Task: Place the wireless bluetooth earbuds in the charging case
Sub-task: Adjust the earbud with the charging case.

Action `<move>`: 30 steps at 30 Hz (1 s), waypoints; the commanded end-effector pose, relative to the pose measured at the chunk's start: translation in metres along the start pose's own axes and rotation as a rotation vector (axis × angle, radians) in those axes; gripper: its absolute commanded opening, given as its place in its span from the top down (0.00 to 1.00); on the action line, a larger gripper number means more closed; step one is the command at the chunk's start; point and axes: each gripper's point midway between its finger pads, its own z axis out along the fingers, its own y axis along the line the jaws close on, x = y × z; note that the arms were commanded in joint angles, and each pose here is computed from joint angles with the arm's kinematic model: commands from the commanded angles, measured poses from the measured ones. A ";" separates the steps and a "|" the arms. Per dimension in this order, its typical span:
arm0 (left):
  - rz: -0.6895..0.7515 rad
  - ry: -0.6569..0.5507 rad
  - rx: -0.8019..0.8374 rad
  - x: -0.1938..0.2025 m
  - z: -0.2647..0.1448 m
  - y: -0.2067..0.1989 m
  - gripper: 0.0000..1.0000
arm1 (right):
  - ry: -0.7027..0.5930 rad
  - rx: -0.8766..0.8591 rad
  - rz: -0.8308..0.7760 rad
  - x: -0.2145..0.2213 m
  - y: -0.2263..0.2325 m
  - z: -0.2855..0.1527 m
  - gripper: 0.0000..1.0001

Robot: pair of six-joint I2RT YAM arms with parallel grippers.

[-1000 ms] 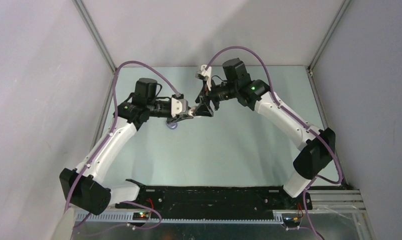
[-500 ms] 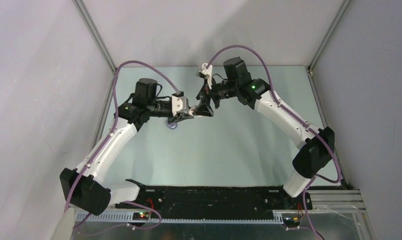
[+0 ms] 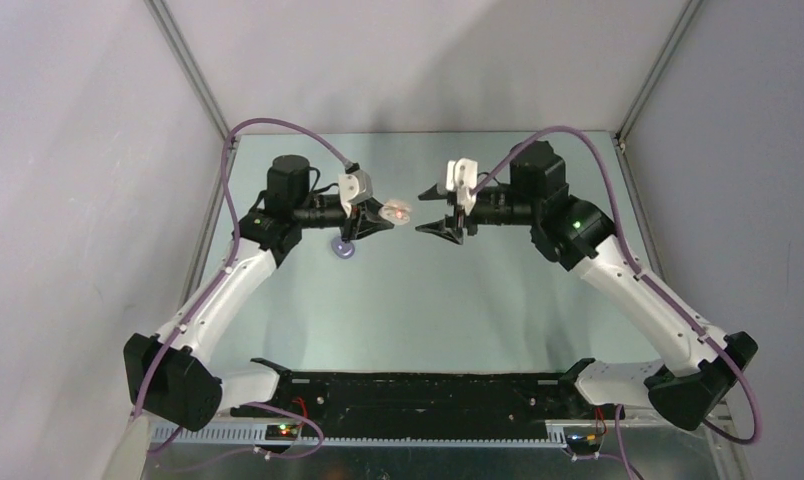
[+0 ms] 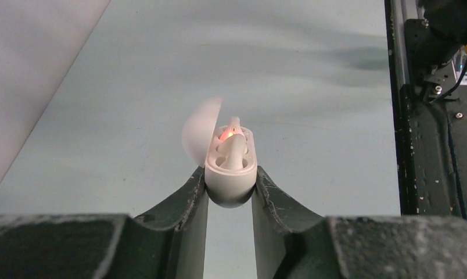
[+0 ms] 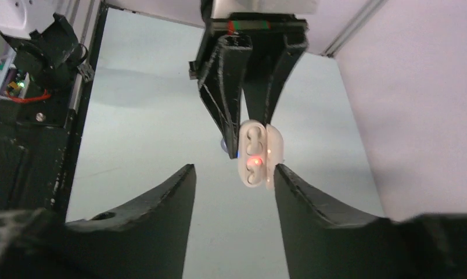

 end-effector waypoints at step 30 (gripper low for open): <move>0.132 -0.087 0.033 -0.031 -0.004 -0.004 1.00 | 0.038 0.089 -0.102 0.024 -0.021 0.055 0.84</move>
